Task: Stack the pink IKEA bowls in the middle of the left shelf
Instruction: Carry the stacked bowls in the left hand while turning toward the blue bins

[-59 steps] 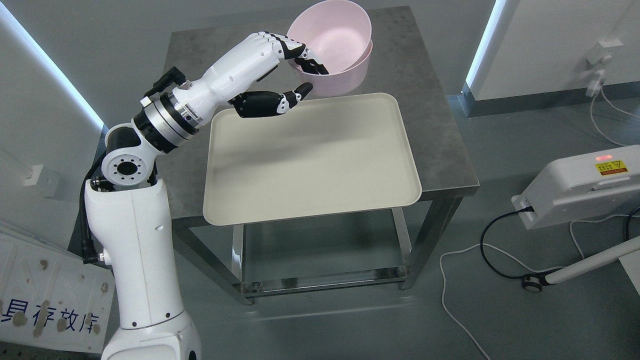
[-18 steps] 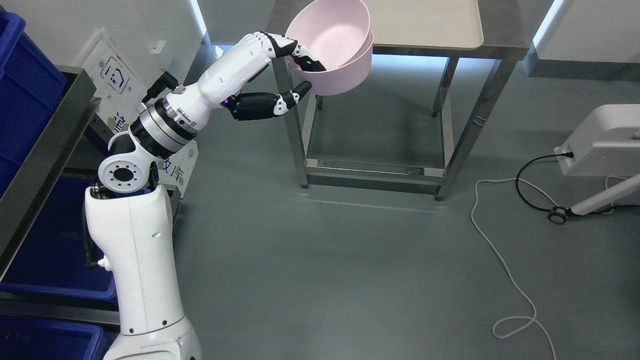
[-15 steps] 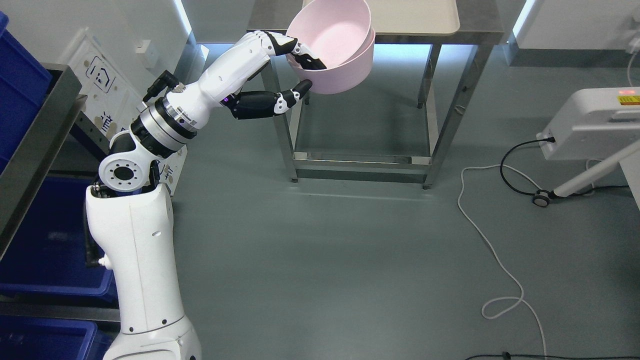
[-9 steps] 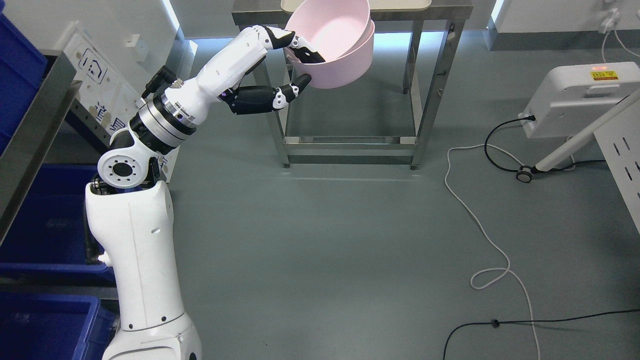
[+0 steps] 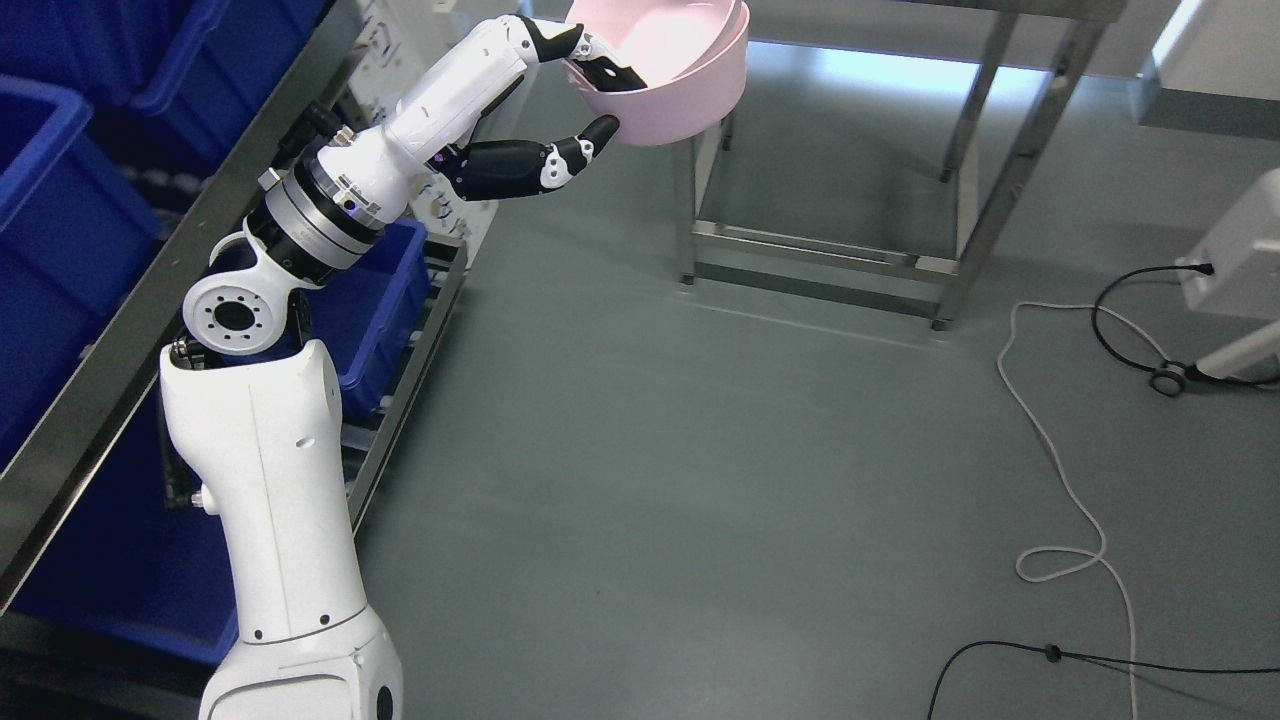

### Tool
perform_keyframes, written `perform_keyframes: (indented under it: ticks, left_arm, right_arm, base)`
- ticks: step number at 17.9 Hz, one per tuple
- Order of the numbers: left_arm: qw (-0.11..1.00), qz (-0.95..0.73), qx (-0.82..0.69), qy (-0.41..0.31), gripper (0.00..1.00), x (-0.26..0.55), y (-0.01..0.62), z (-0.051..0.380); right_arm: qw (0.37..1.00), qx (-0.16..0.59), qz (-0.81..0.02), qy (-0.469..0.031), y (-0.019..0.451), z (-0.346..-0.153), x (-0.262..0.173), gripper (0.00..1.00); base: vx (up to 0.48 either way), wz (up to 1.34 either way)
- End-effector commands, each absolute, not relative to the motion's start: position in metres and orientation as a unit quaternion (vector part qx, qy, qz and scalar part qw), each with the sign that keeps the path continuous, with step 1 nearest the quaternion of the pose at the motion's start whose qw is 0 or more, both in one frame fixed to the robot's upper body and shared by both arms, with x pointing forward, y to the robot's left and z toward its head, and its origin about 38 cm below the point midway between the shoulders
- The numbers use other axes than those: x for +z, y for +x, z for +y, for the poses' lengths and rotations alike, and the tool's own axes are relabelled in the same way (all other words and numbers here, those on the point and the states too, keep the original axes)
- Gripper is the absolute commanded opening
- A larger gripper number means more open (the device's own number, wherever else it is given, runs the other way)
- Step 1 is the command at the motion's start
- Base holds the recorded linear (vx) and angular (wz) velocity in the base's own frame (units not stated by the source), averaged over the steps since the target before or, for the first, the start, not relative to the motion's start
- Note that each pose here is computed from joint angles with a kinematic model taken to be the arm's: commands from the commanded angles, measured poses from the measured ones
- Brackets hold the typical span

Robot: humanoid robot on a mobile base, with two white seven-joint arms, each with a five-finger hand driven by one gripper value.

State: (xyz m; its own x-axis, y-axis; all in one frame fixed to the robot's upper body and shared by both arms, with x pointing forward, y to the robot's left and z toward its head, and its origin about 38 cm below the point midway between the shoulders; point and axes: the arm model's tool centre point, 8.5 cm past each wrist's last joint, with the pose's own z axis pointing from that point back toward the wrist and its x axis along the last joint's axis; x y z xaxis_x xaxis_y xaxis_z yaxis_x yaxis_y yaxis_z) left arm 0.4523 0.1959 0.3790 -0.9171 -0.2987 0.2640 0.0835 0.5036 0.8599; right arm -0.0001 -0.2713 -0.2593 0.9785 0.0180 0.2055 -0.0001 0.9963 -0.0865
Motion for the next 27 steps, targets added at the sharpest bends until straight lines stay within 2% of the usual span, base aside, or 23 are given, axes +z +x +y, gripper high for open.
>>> perform_keyframes:
  ticks: [1, 15, 27]
  left_arm:
    - [0.192, -0.843, -0.496, 0.074, 0.03, 0.383, 0.452, 0.203]
    - [0.195, -0.844, -0.495, 0.073, 0.03, 0.385, 0.454, 0.204]
    - [0.18, -0.845, -0.497, 0.076, 0.03, 0.401, 0.454, 0.199]
  right_arm:
    - [0.992, 0.003, -0.112, -0.052, 0.006, -0.283, -0.258, 1.0]
    - [0.992, 0.003, -0.112, -0.052, 0.006, -0.283, -0.258, 1.0]
    - [0.992, 0.003, -0.112, -0.052, 0.006, -0.283, -0.258, 1.0]
  base:
    - [-0.215, 0.66]
    - [-0.108, 1.02]
    - [0.125, 0.75]
